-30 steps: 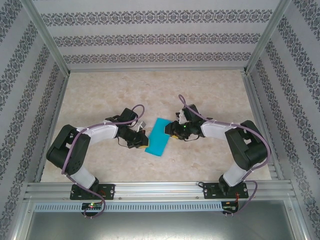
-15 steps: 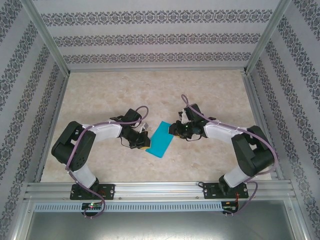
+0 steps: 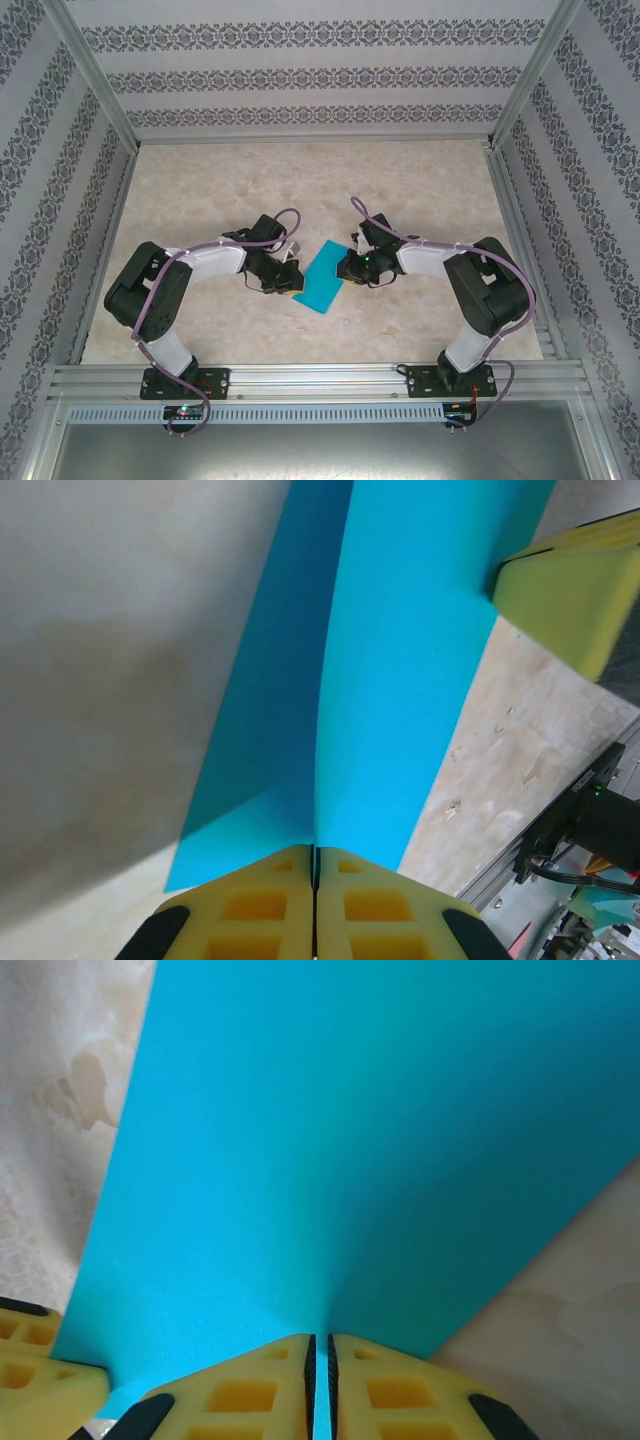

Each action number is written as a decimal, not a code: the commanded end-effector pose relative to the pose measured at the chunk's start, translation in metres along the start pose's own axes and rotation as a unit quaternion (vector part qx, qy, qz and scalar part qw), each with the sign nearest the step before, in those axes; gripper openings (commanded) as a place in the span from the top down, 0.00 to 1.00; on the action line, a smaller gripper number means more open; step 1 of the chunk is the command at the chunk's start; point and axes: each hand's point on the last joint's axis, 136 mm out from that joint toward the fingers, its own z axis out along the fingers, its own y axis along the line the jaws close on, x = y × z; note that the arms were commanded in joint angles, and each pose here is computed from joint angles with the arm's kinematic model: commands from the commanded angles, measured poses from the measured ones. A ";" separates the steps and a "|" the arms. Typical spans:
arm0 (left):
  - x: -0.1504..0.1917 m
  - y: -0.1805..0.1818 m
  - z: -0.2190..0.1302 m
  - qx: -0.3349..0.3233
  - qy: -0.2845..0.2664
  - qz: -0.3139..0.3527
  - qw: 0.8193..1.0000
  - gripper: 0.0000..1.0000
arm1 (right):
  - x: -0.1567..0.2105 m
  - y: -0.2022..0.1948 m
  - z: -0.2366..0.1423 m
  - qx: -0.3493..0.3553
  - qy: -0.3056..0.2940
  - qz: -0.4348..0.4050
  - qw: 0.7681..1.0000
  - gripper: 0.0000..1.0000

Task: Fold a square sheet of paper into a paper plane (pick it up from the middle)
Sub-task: Fold the triangle a second time at the center of the table.

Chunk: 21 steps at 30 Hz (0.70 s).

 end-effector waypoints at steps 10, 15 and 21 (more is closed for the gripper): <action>0.003 -0.012 0.011 -0.014 0.022 0.024 0.999 0.91 | 0.002 -0.003 0.010 0.006 0.014 -0.020 1.000 0.89; -0.002 -0.018 0.015 -0.015 0.027 0.030 0.999 0.90 | 0.002 0.000 0.010 -0.003 0.013 -0.023 1.000 0.90; -0.006 -0.025 0.024 -0.016 0.034 0.038 0.999 0.90 | 0.002 0.003 0.009 -0.016 0.011 -0.022 1.000 0.90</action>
